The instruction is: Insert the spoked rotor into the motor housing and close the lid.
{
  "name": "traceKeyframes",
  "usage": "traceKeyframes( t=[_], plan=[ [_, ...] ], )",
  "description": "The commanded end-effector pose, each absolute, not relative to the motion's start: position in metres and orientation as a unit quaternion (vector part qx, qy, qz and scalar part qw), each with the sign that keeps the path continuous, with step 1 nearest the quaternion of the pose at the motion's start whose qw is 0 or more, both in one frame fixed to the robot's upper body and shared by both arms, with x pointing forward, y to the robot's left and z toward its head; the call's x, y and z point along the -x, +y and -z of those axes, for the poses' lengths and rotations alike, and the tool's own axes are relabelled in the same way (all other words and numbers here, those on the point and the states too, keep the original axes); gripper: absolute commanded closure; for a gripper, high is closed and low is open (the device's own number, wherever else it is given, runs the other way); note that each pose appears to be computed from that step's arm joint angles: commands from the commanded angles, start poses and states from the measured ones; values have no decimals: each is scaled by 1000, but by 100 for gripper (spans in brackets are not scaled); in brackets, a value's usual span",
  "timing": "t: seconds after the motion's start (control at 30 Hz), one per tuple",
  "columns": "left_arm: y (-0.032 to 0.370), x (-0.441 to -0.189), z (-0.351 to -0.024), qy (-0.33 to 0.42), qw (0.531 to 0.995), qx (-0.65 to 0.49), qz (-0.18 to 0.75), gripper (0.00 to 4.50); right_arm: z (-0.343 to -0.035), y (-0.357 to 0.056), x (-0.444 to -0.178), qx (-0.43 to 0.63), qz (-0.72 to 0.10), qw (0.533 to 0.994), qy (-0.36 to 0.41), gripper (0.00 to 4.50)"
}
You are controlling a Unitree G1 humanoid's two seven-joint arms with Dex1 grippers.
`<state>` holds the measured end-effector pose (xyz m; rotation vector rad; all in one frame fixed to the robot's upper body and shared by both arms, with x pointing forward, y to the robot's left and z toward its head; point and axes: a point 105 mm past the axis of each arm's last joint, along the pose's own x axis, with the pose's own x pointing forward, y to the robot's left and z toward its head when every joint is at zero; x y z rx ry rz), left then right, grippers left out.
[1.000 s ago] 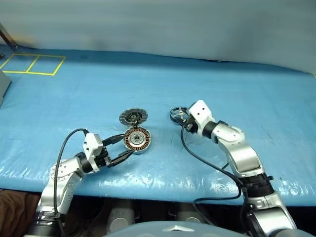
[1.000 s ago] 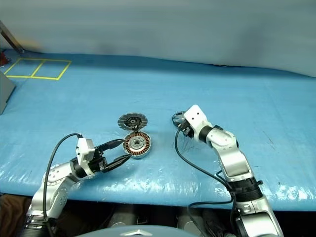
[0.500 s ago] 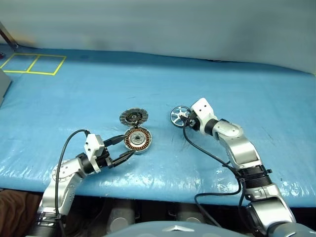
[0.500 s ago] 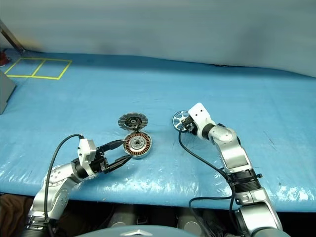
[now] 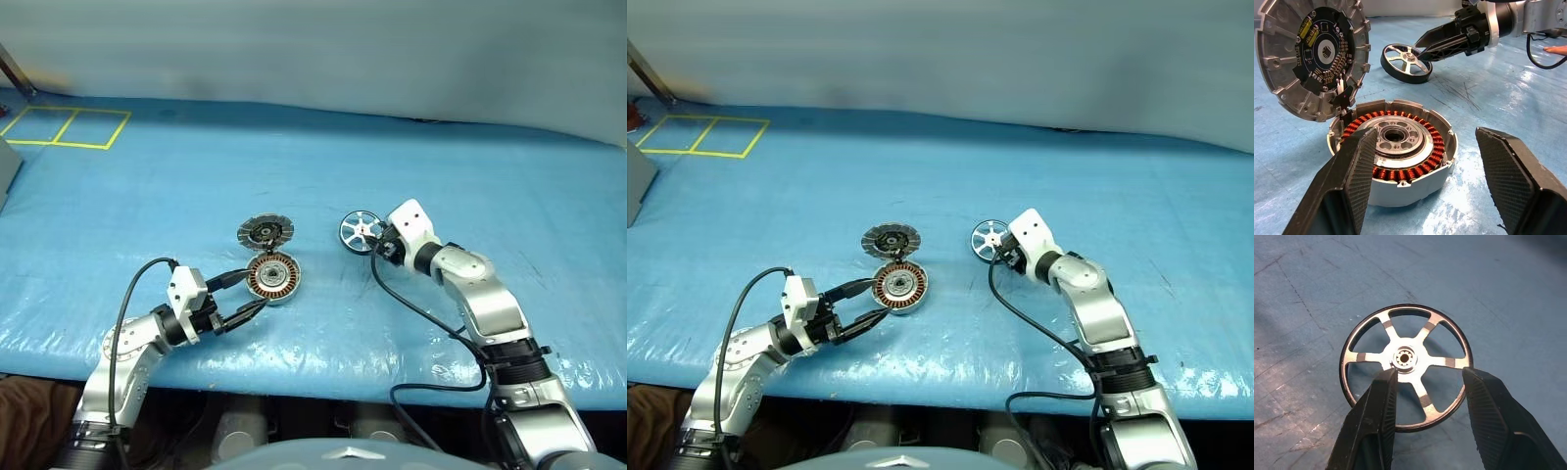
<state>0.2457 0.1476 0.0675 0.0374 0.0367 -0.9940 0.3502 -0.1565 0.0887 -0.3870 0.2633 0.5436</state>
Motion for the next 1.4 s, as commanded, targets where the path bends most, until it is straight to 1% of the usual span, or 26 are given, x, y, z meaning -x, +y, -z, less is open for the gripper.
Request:
traceKeyframes(
  t=[0.03,0.23,0.43,0.53,0.63,0.73,0.87,0.9,1.07,1.23,1.4],
  plan=[
    [143,-245,-78,-1,875,-31,484,108,-95,-164,-351,202,-257,937,119,232],
    [143,-245,-78,-1,875,-32,483,108,-85,-158,-351,244,-272,922,130,232],
    [143,-245,-78,0,877,-32,480,108,-85,-153,-353,286,-280,909,120,232],
    [143,-245,-77,1,877,-31,479,108,-85,-152,-354,299,-283,904,118,232],
    [143,-245,-77,1,878,-31,478,108,-80,-149,-354,287,-292,903,127,232],
    [143,-245,-78,0,878,-31,478,108,-73,-150,-354,270,-296,905,141,292],
    [145,-245,-78,0,878,-33,478,108,-68,-150,-353,241,-301,910,150,425],
    [146,-244,-78,0,878,-34,478,108,-69,-150,-352,237,-302,911,150,446],
    [147,-241,-77,2,873,-38,485,108,-76,-152,-348,214,-299,921,132,446],
    [149,-239,-77,1,872,-38,487,108,-95,-148,-337,166,-317,931,71,446],
    [150,-236,-76,7,868,-32,496,108,-111,-121,-300,107,-425,899,22,446]
  ],
)
